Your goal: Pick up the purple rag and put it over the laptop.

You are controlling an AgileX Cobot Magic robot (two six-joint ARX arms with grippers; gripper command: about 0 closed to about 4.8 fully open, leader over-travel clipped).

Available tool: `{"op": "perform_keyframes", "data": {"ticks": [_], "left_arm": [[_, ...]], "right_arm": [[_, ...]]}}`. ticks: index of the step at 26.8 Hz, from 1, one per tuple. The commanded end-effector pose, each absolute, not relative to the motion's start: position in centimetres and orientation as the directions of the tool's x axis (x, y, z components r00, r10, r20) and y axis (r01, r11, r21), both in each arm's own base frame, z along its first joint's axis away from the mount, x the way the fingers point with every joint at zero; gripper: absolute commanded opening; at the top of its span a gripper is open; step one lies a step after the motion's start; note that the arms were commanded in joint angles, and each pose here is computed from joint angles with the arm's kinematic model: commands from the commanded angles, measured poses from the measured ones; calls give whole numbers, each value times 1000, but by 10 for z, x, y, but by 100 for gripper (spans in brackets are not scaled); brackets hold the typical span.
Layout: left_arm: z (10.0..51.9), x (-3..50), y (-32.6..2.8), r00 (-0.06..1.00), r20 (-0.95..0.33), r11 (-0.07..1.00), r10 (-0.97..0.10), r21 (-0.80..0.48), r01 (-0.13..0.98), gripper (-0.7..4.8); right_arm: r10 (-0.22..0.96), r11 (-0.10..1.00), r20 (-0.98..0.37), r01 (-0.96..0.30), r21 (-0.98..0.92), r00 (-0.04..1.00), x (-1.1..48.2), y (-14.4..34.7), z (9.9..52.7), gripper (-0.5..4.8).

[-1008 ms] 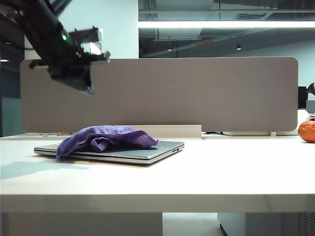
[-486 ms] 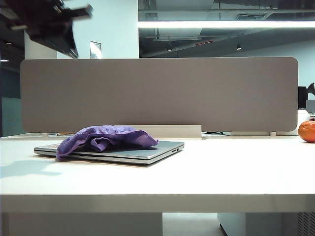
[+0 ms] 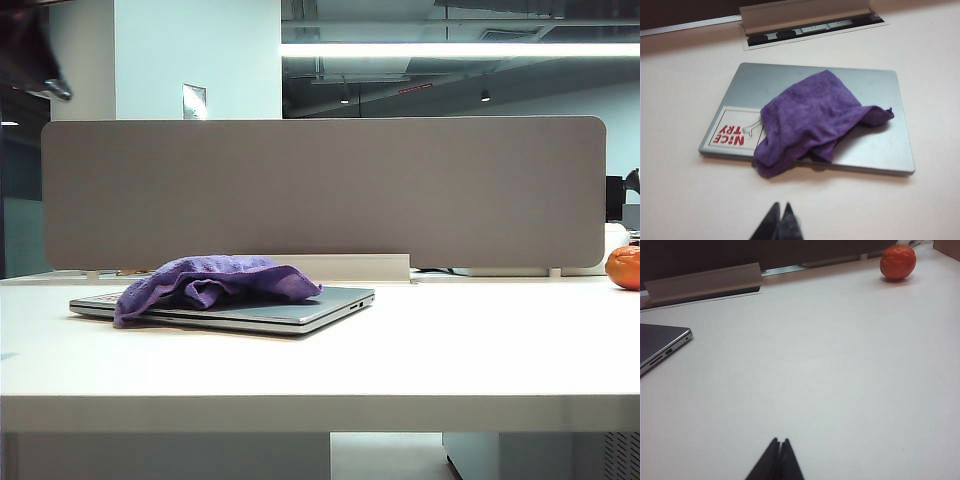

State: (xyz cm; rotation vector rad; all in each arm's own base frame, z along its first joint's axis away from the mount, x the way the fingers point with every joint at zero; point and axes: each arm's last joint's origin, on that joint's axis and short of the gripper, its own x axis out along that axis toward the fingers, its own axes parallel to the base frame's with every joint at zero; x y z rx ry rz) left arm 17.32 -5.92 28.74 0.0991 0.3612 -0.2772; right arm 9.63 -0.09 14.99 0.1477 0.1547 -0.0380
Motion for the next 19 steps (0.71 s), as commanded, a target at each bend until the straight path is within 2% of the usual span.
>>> {"op": "perform_keyframes", "data": {"ticks": [1, 11, 16, 19], "left_arm": [[281, 156, -53, 911, -328, 960, -251, 33, 276, -6], [255, 116, -39, 932, -248, 965, -263, -51, 259, -6], [252, 104, -35, 930, -258, 965, -261, -48, 257, -6], [252, 103, -35, 931, -257, 963, -258, 3, 268, -6]], "right_arm": [[-26, 989, -153, 48, 143, 988, 97, -1, 149, 22], [-26, 989, -153, 48, 143, 988, 97, -1, 149, 22], [-26, 989, -153, 48, 143, 988, 97, -1, 149, 22], [-26, 989, -153, 48, 143, 988, 97, -1, 149, 22]]}}
